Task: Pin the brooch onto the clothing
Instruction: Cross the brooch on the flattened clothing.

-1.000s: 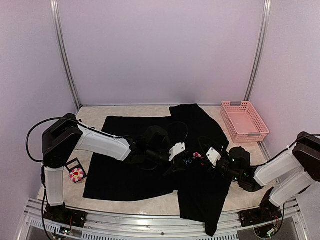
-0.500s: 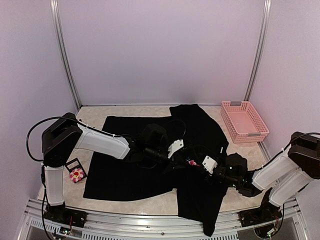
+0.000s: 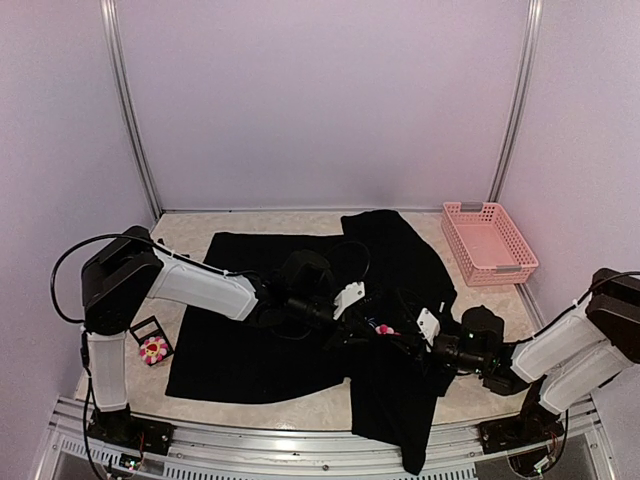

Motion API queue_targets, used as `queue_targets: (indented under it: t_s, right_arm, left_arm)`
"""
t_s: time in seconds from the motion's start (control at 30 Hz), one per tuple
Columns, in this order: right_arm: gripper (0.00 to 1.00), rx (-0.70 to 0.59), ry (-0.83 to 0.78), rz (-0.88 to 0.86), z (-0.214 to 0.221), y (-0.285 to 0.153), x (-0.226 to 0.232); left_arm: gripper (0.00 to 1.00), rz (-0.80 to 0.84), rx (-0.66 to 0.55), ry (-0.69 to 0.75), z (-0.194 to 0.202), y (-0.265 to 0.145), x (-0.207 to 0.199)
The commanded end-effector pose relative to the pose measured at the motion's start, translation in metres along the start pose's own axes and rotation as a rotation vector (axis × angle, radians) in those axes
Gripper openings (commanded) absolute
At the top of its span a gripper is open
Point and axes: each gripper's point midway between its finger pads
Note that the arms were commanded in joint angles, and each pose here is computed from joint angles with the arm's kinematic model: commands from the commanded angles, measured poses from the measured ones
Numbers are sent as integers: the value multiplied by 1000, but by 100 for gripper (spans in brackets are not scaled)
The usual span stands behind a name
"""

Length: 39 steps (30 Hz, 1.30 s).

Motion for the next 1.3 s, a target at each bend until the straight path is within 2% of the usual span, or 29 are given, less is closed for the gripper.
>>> queue_targets:
  t_s: [0.0,0.23,0.37,0.53,0.83,1.0,1.27]
  right_arm:
    - [0,-92,48,-45,-25,-7,1]
    - [0,-132,108,-24,-38,-11,-11]
    - [0,-162,154,-69,-42,-14,-4]
    - [0,-165,222,-104,-44,-9,-1]
    - [0,-212,275,-162,-55,0,4]
    - [0,-194,278,-165,-58,10,5]
    - [0,-255,300,-183,-79,12,3]
  left_arm:
    - [27,-4,-55,66,-25,-16,-10]
    - [32,-34,-43,41,-32,-27,-14]
    - [34,-74,-33,40,-24,-29,-13]
    - [28,-71,-3,6,-12,-14,-9]
    - [2,-83,-20,-51,-8,2,-1]
    - [0,-82,-7,-66,-2,6,0]
    - [0,-82,10,-78,5,11,1]
Point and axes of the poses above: each gripper's point midway between its finger pads, its own y axis out along the fingers, its own x axis along the line the jaws close on, z = x × y, and after that the axes turned 3 degrees about y, right-handed
